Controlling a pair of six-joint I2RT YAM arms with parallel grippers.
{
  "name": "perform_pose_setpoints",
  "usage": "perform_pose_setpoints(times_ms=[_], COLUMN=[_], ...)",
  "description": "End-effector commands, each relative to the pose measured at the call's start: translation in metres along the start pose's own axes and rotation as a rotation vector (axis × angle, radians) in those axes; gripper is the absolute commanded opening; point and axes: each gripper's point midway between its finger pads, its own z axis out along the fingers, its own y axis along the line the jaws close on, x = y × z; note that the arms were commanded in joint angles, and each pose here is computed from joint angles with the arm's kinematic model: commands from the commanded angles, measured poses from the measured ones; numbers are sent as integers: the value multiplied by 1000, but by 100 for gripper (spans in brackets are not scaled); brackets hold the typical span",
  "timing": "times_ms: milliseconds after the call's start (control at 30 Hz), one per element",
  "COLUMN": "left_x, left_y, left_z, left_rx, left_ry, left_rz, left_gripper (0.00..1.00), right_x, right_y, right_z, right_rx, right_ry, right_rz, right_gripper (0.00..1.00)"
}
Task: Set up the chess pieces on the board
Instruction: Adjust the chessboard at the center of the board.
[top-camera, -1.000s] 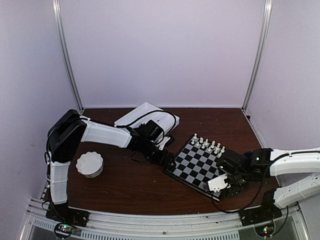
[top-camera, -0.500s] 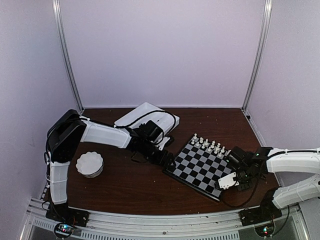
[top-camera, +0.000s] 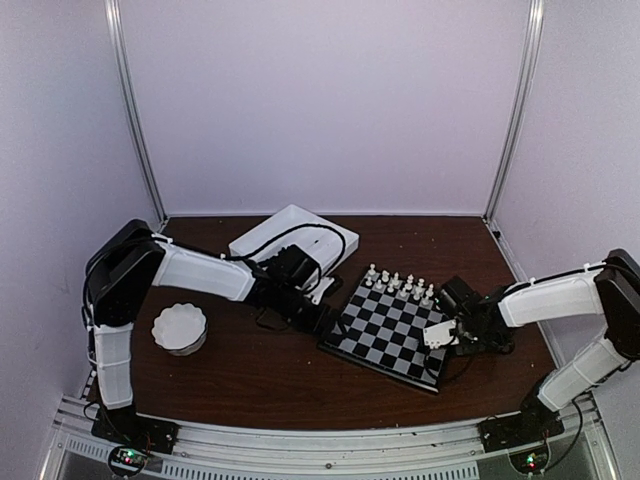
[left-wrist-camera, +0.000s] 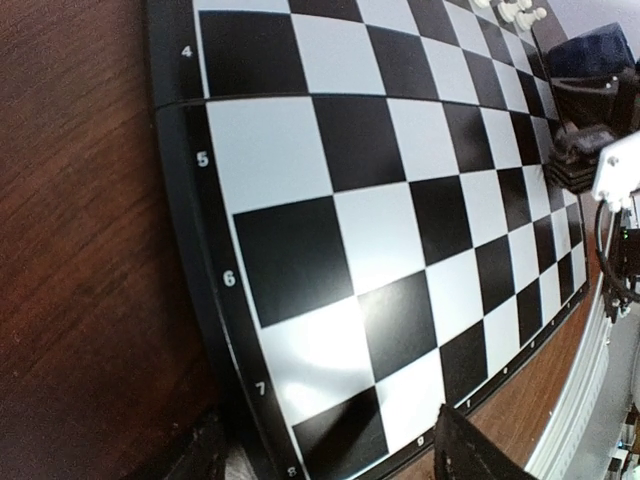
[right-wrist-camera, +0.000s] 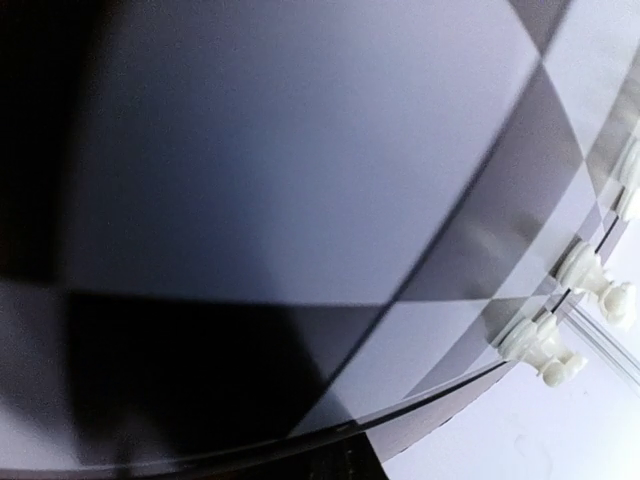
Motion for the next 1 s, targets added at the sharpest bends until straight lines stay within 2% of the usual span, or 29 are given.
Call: perform_pose_setpoints(times_ms=[0,233,500,667,833,967], left_x=[17,16,22,30,32,15], left_y=[-11,-29,-56,-50,-54,-49], left_z=[0,17,28,21,0,-40], left_rx=[30,67,110,74,55,-40], left_ry=[36,38,60,71,71,9], left_rz=[-17,-1,29,37,70,132], left_gripper=[70,70,70,70,70,70], right_x=[-12,-9,-9,-1,10,0], right_y=[-6,-41,-46,-39,-30,-27], right_z=[24,40,35,24,-8,-62], right_rx=[-24,-3,-20,-36,-71,-134], right_ry=[-28,-19,-48,-57,-89,-249], right_rz=[-5,54,86,83,90,142], right_gripper=[5,6,6,7,11,19])
